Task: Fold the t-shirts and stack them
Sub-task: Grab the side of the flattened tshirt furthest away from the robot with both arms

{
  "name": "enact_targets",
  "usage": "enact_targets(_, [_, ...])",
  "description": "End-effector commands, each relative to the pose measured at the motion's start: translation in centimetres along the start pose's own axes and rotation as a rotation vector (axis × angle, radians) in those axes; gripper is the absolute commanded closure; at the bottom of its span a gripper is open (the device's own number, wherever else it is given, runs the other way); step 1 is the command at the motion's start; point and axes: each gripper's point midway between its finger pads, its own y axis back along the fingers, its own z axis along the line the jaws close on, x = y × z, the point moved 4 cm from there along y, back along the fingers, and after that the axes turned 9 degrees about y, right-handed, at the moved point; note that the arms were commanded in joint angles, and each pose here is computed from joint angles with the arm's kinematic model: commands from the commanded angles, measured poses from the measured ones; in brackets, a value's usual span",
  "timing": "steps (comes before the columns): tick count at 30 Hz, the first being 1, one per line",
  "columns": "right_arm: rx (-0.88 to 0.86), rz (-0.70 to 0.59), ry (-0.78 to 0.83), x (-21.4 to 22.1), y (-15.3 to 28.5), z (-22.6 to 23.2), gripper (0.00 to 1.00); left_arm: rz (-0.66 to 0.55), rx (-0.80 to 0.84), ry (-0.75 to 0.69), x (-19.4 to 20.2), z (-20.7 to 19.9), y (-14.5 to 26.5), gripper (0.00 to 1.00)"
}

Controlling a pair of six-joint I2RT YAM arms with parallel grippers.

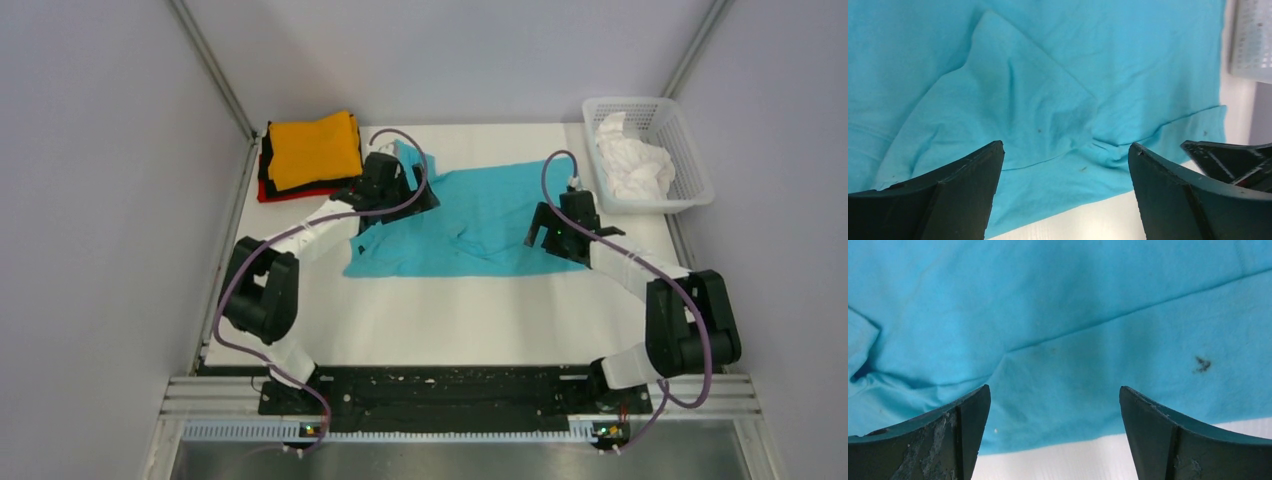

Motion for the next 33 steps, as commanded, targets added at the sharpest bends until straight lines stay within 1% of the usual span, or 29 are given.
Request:
enact_targets(1, [0.08, -0.121, 0.045, -3.2, -1.7, -0.5, 0.01, -0.016, -0.119, 0.006, 1.6, 4.3, -1.4, 0.01])
enact_targets(3, [0.087, -0.114, 0.048, -3.0, -2.5, -0.6, 0.01, 0.011, -0.145, 0.032, 2.7, 5.6, -1.6, 0.01])
enact_targets(7, [0.084, -0.01, 0.04, 0.0, -2.9, -1.1, 0.01, 0.017, -0.223, 0.069, 4.6, 8.2, -1.0, 0.01])
enact_targets(10, [0.095, 0.093, 0.009, 3.2, -1.7, -1.8, 0.01, 0.03, -0.269, 0.109, 6.5, 10.1, 0.5, 0.01])
enact_targets(13, [0.068, 0.2, -0.039, 6.4, 0.3, -1.9, 0.01, 0.044, -0.295, 0.161, 8.7, 11.4, 2.4, 0.01])
enact_targets(16, [0.071, 0.275, -0.072, 9.1, 2.1, -2.3, 0.01, 0.024, -0.353, 0.185, 11.0, 12.6, 4.7, 0.01])
enact_targets(19, [0.079, 0.302, -0.108, 10.5, 3.6, -2.6, 0.01, -0.003, -0.405, 0.201, 13.0, 13.3, 7.2, 0.01])
enact_targets(21, [0.048, 0.321, -0.137, 11.1, 4.6, -2.2, 0.01, 0.006, -0.441, 0.221, 14.9, 13.9, 8.7, 0.01])
enact_targets(25, [0.037, 0.34, -0.187, 13.0, 6.1, -2.2, 0.01, 0.003, -0.463, 0.288, 17.5, 14.5, 10.9, 0.01])
enact_targets(29, [0.017, 0.337, -0.219, 14.2, 7.6, -2.0, 0.01, -0.004, -0.448, 0.323, 18.6, 14.7, 12.3, 0.01])
enact_targets(33, [-0.009, 0.287, -0.211, 13.5, 9.0, -1.8, 0.01, 0.015, -0.398, 0.308, 18.7, 13.5, 13.1, 0.01])
